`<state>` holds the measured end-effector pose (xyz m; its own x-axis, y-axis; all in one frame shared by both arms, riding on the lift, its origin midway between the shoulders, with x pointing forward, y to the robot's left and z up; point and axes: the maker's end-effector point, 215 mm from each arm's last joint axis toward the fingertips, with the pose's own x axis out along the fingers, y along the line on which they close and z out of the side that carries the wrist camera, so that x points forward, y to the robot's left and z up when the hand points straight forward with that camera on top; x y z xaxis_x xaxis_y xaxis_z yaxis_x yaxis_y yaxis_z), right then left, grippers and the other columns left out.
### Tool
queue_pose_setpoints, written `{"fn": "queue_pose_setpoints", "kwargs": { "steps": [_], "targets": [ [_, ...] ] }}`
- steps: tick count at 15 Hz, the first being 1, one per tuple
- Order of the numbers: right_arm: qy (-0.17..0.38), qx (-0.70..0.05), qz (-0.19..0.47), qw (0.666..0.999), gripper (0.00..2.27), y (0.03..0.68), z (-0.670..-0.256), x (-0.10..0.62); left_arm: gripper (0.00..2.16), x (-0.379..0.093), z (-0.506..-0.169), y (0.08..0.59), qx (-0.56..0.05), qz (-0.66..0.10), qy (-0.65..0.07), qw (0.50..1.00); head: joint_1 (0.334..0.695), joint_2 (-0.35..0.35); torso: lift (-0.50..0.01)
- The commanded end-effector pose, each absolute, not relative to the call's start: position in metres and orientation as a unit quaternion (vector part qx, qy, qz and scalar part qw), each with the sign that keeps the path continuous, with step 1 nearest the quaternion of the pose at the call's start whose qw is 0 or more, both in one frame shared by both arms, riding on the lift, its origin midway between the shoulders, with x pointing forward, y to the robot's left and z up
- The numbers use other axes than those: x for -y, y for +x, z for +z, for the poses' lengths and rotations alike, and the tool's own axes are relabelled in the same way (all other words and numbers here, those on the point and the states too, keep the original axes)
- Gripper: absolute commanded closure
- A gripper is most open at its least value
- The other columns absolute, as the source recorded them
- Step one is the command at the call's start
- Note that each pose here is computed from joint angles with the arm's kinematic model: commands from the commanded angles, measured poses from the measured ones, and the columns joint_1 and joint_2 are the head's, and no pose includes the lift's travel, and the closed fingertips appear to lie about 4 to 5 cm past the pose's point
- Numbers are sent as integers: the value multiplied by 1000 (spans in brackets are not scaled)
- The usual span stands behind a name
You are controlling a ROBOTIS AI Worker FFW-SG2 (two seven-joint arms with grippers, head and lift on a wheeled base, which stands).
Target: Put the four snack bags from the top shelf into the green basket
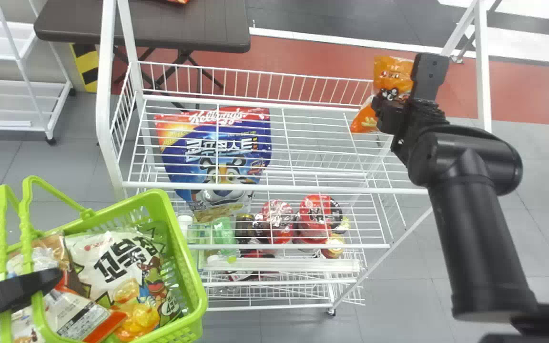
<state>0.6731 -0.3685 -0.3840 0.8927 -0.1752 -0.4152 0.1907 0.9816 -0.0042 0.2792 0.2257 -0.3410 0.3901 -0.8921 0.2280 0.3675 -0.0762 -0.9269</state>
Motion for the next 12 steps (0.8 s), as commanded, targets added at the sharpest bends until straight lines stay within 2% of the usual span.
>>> {"fn": "queue_pose_setpoints", "kwargs": {
  "steps": [1, 3, 5, 8, 10, 11, 12],
  "targets": [
    [45, -214, -66, 974, 2253, 644, -372, 345, 2148, -226, -339, 278, -240, -499, -542, 633, 695, -167, 0],
    [68, -237, -21, 969, 2253, 603, -360, 311, 2148, -226, -338, 279, -239, -500, -541, 633, 695, -153, 0],
    [64, -271, 47, 959, 2253, 553, -346, 253, 2148, -226, -337, 280, -237, -501, -540, 633, 695, -131, 0],
    [60, -327, 169, 928, 2253, 483, -334, 162, 2148, -225, -336, 281, -236, -501, -540, 633, 695, -29, 0],
    [65, -339, 258, 902, 2253, 448, -321, 100, 2148, -228, -337, 280, -236, -499, -541, 635, 695, 35, 0],
    [67, -335, 296, 892, 2253, 435, -313, 73, 2148, -227, -337, 280, -235, -499, -541, 635, 695, 117, 0],
    [75, -334, 336, 877, 2253, 422, -305, 45, 2148, -228, -338, 280, -236, -498, -542, 635, 695, 165, 0]
  ]
}}
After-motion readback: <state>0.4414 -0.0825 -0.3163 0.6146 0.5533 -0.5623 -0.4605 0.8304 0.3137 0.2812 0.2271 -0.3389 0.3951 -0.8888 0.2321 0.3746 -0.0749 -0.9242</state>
